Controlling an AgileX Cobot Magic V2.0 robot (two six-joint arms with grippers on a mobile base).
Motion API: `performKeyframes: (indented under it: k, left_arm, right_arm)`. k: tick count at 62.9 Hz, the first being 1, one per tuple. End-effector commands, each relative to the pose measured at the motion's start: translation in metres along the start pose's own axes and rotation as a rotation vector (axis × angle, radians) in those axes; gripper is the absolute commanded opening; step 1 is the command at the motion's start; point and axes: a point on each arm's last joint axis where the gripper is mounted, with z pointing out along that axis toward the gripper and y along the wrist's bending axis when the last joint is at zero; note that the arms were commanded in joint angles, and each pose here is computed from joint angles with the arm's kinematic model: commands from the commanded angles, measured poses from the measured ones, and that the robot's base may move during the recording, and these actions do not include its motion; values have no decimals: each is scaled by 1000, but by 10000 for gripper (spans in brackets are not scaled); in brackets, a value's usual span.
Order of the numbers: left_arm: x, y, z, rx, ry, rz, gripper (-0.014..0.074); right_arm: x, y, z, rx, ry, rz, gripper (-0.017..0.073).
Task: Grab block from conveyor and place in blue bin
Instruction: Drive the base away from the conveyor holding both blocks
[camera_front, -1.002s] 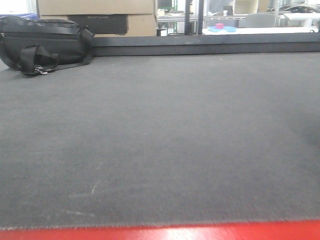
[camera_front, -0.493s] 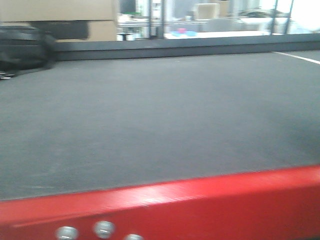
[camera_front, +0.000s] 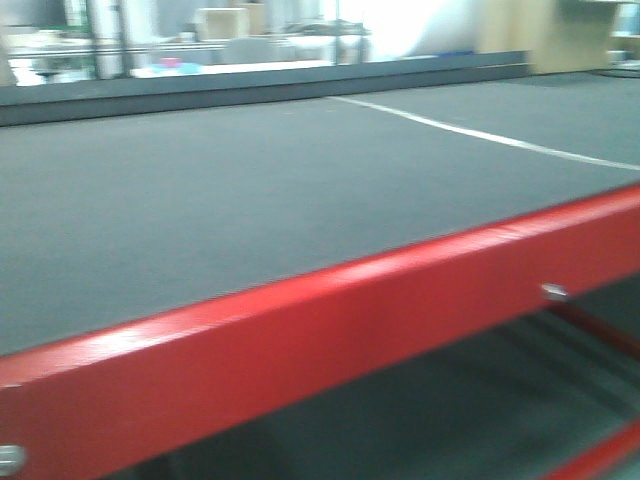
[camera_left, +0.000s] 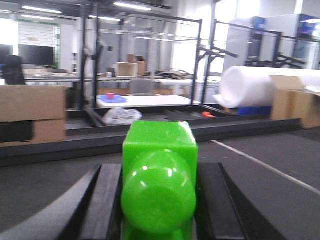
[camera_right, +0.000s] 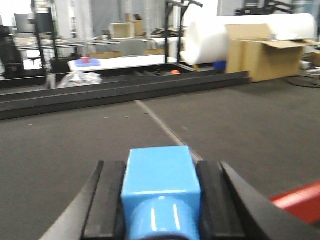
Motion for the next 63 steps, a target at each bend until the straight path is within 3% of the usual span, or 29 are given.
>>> performKeyframes:
  k: [1,63]
  left_arm:
    - [-2,0,-1,0,-24,-7,-111]
    - [-2,0,-1,0,-24,-7,-111]
  right_arm:
    - [-2,-1,-1,6,-28,-13,-162]
    - [-2,-1,-1,6,-28,-13,-162]
